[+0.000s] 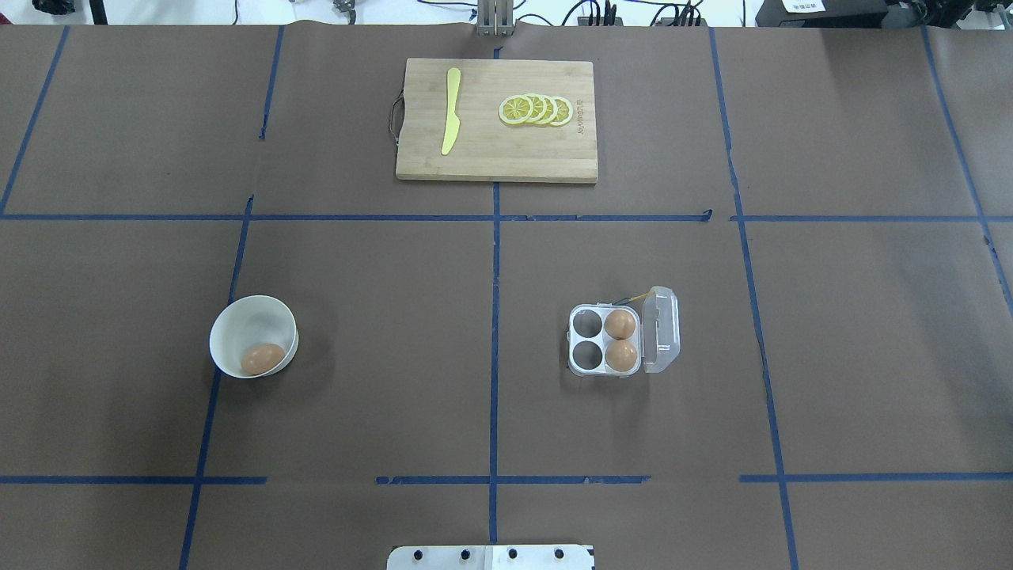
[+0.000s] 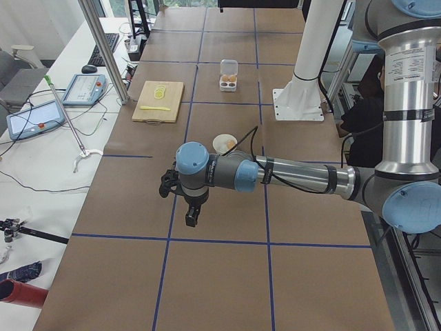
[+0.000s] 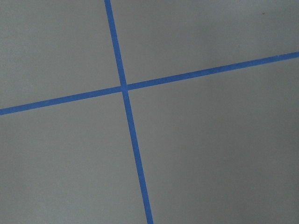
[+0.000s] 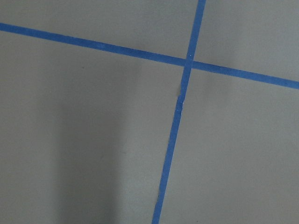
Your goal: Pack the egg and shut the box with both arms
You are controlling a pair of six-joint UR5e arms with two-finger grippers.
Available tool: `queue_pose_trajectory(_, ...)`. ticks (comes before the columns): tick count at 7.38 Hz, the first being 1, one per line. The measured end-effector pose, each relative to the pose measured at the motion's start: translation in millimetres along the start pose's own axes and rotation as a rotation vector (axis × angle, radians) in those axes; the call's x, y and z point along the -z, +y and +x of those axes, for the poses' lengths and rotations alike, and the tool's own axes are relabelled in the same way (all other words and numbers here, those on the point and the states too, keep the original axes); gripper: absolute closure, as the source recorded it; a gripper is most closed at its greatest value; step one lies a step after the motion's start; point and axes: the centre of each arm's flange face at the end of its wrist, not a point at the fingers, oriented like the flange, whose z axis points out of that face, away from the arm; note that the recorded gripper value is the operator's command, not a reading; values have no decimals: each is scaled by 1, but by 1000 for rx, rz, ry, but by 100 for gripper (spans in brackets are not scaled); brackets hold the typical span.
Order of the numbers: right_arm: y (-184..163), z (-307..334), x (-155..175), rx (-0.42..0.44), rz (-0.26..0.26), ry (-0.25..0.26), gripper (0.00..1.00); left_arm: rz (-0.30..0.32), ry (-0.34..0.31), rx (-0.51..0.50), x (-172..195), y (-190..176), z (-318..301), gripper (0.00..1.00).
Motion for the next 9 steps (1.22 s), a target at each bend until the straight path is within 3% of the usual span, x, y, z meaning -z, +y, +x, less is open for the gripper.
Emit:
queue_pose_trajectory(3, 2, 0, 0, 0, 0, -2, 0, 5, 12, -5, 0, -2, 1, 0)
queue_pose_trajectory(5, 3, -2, 1, 1, 2, -11, 0, 18, 58, -22, -5, 1, 1, 0)
queue_pose_trajectory(9, 3, -2, -1, -2, -1, -17, 0, 87, 222, -192, -20, -10, 58, 0)
